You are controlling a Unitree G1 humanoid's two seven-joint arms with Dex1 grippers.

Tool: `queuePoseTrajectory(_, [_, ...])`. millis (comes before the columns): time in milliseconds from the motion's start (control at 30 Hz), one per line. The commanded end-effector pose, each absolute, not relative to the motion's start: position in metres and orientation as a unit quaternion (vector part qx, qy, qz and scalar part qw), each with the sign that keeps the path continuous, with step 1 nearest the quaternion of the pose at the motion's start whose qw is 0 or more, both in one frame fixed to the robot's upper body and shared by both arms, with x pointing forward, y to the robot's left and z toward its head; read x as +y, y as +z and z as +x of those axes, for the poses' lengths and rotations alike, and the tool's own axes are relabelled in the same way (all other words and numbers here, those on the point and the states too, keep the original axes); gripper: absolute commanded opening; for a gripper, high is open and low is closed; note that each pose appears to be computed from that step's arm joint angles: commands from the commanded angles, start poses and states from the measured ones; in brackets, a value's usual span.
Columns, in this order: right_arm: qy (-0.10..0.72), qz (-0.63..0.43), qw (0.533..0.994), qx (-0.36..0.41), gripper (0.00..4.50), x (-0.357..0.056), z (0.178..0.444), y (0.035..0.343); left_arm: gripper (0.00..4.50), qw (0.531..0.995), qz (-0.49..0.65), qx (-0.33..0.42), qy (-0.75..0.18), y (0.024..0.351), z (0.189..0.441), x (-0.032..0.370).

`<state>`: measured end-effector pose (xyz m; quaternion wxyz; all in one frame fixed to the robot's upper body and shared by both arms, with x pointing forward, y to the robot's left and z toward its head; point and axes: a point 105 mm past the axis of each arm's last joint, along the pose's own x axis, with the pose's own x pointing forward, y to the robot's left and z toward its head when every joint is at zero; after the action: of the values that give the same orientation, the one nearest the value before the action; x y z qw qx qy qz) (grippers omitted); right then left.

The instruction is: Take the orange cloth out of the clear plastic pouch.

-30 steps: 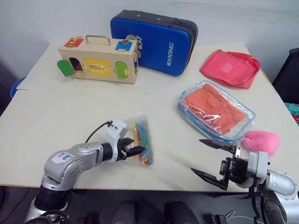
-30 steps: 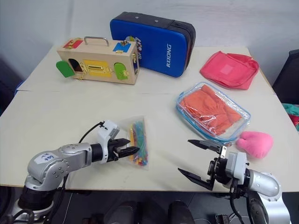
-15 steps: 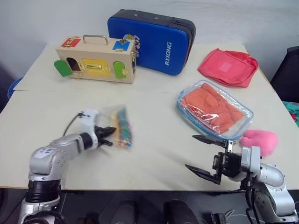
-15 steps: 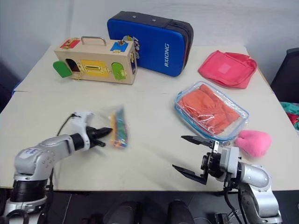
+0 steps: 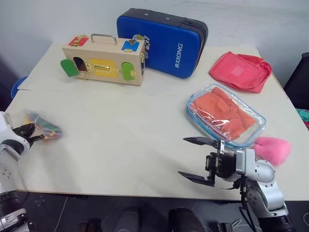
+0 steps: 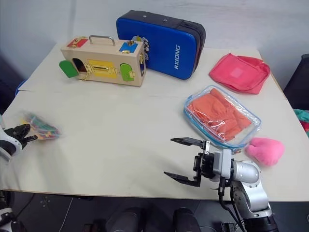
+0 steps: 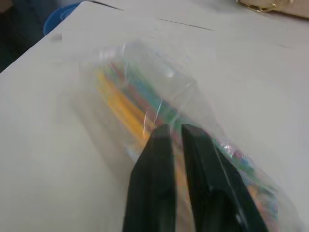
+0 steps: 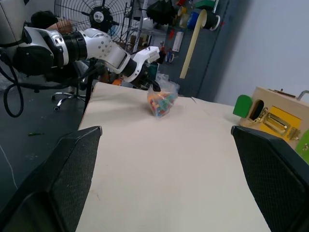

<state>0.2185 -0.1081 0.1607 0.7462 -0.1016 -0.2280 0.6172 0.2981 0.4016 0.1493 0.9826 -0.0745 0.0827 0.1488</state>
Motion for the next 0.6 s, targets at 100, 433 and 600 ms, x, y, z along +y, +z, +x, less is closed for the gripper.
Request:
queuePoseTrajectory(100, [0.549, -0.129, 0.805, -0.185, 4.5, -0.132, 0.238, 0.16, 2.13, 0.996, 0.018, 0.004, 0.09, 0.199, 0.305, 0.382])
queuePoseTrajectory(433, [0.271, -0.243, 0.931, 0.022, 4.5, -0.18, 0.315, 0.148, 3.9, 0.911, 0.209, -0.028, -0.354, 0.192, 0.284, 0.244])
queuePoseTrajectory(600, [0.224, -0.27, 0.934, 0.074, 4.32, -0.174, 0.346, 0.131, 4.49, 0.84, 0.184, -0.005, -0.51, 0.169, 0.26, 0.198])
